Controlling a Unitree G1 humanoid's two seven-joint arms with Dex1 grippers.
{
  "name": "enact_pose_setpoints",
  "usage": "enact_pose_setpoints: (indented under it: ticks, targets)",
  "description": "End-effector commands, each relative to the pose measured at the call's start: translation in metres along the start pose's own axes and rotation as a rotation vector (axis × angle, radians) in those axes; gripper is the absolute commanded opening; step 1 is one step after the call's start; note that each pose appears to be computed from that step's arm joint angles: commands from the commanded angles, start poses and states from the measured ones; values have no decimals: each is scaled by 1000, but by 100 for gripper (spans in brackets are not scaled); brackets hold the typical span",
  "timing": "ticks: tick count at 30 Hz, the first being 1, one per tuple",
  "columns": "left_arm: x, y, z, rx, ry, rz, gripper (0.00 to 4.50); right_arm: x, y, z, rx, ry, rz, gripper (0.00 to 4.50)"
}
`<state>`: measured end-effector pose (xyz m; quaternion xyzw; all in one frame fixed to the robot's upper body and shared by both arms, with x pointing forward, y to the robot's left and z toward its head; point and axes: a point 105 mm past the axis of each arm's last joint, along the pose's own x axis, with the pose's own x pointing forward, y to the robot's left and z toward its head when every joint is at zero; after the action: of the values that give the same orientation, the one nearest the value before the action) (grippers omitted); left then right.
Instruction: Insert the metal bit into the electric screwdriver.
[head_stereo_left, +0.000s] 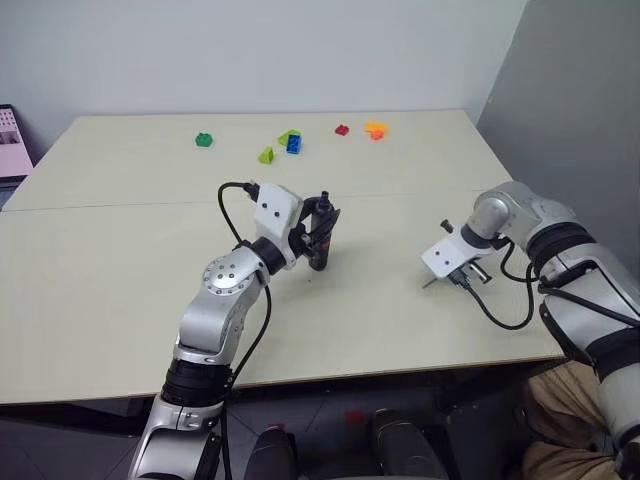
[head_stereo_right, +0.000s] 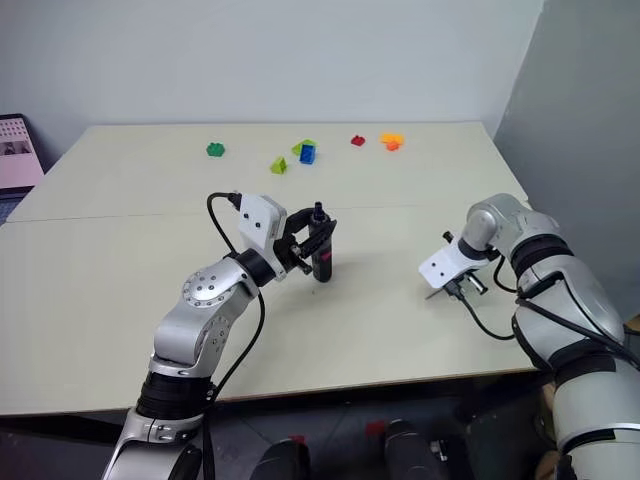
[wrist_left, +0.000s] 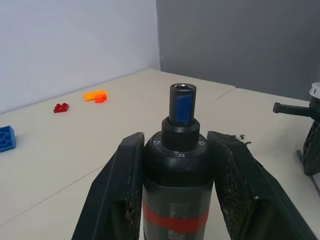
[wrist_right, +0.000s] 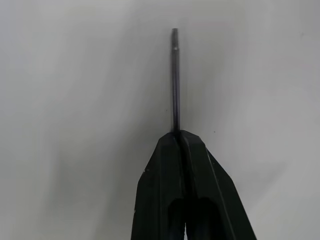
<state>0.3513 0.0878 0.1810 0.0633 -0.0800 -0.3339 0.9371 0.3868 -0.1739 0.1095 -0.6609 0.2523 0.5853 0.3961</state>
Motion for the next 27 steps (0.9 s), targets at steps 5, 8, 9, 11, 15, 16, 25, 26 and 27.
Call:
enact_pose_setpoints:
  ticks: [5, 8, 9, 11, 15, 16, 25, 26, 27]
  targets:
    - [1, -4, 7, 5, -14, -16, 162, -26, -15, 4, 62, -95, -112, 0]
    - [3, -7, 21, -17, -61, -22, 162, -46, -24, 8, 113, -199, -207, 0]
    - [4, -9, 27, -29, -77, -25, 162, -55, -27, 10, 134, -241, -252, 0]
    - [7, -15, 39, -54, -111, -38, 162, -72, -32, 13, 205, -366, -370, 0]
    - [7, -30, 50, -55, -141, -96, 162, -91, -24, 21, 330, -548, -504, 0]
    - [6, -35, 51, -53, -143, -119, 162, -94, -22, 24, 363, -588, -533, 0]
    - [-7, -56, 40, 33, -156, -227, 162, -128, 2, 51, 729, -968, -816, 0]
    - [-7, -54, 39, 54, -167, -210, 162, -130, 2, 55, 762, -1007, -839, 0]
    - [-6, -53, 37, 59, -171, -196, 162, -132, 3, 58, 781, -1032, -857, 0]
